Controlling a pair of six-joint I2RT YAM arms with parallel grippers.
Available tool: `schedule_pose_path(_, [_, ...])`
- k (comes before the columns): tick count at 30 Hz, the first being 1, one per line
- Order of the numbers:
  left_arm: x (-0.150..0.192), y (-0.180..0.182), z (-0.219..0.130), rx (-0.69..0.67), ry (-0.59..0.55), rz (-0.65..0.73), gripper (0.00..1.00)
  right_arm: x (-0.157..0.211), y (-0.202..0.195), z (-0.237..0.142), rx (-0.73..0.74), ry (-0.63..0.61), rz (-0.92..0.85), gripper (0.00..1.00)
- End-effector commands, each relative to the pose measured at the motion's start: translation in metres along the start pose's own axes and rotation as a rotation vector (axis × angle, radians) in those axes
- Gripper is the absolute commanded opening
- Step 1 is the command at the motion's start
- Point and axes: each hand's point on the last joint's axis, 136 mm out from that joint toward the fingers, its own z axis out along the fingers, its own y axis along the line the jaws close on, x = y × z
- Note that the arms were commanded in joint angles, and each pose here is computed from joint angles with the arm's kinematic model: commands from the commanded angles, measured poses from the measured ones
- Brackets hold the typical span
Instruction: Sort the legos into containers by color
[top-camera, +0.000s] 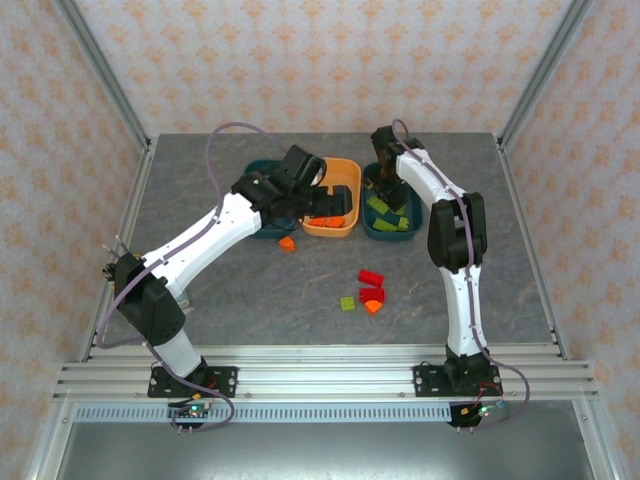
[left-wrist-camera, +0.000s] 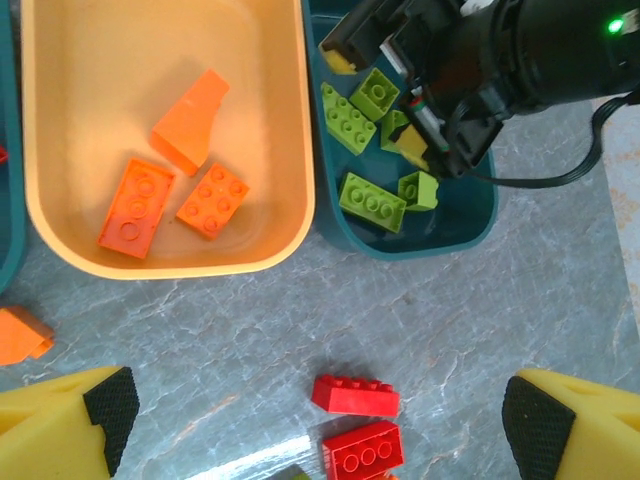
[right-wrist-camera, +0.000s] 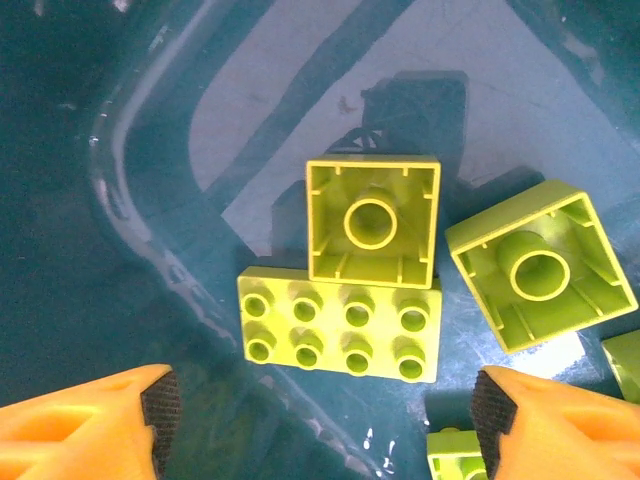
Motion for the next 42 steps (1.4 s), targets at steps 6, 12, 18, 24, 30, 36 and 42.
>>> schedule_pose_path(6, [0.008, 0.018, -0.035, -0.067, -0.039, -0.024, 0.96, -0.015, 0.013, -0.087, -0.08, -0.135, -0.076, 0.77])
schedule_pose_path(12, [0.041, 0.066, -0.038, -0.237, 0.018, -0.101, 0.96, 0.02, 0.024, -0.163, -0.217, -0.243, -0.299, 0.76])
schedule_pose_path(18, [0.082, 0.105, -0.005, -0.32, 0.076, -0.211, 0.91, 0.123, 0.005, -0.201, -0.527, -0.274, -0.621, 0.77])
schedule_pose_path(24, [0.085, 0.14, 0.036, -0.432, 0.043, -0.256, 0.84, 0.188, -0.057, -0.191, -0.678, -0.256, -0.71, 0.77])
schedule_pose_path(30, [0.077, 0.157, 0.075, -0.474, 0.015, -0.248, 0.84, 0.2, -0.088, -0.178, -0.704, -0.243, -0.721, 0.77])
schedule_pose_path(36, [0.072, 0.174, 0.096, -0.536, 0.023, -0.222, 0.79, 0.2, -0.087, -0.182, -0.702, -0.233, -0.715, 0.78])
schedule_pose_path(42, [0.064, 0.18, 0.109, -0.548, 0.026, -0.182, 0.72, 0.201, -0.087, -0.183, -0.703, -0.22, -0.7, 0.77])
